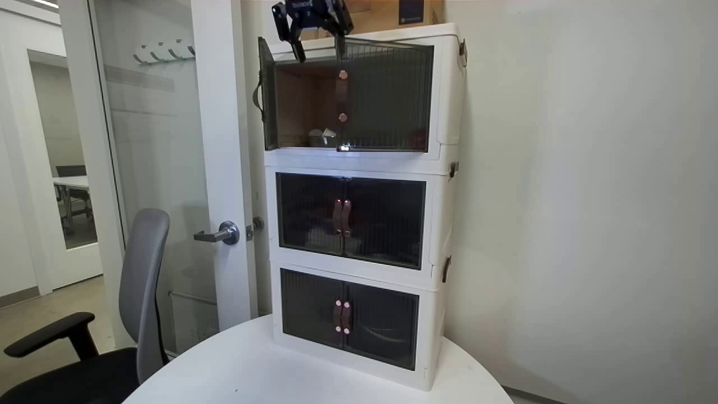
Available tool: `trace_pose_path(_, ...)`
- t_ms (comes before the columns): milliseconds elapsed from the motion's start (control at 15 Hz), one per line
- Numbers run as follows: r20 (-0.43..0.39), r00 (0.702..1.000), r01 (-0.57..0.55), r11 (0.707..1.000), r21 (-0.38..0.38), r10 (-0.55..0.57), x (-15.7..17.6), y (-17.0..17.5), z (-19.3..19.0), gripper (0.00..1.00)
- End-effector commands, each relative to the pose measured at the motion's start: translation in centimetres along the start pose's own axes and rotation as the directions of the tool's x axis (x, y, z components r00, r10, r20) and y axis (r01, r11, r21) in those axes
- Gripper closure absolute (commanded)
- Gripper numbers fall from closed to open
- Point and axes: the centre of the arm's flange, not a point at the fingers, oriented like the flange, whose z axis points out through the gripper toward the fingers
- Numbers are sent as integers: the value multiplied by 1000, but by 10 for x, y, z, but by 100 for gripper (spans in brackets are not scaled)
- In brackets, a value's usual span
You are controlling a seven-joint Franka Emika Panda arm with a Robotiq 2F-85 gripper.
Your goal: Open the doors of the topmost shelf
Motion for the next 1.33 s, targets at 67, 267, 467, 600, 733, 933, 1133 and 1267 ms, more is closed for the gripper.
trace_pose_path(67,70,998,2,985,-173,10,70,27,-11,0)
trace_pose_path(267,94,995,-2,957,-291,30,64,50,-21,0)
trace_pose_path(467,111,992,-9,926,-376,55,60,76,-26,0)
trace_pose_path(600,120,990,-15,909,-417,71,57,91,-31,0)
trace_pose_path(733,123,989,-19,893,-450,83,54,101,-31,0)
trace_pose_path(933,103,991,-25,892,-452,80,52,112,-32,0)
trace_pose_path(1133,67,997,-18,951,-308,41,49,95,-55,0)
trace_pose_path(1267,40,999,18,975,-220,-10,45,74,-83,0)
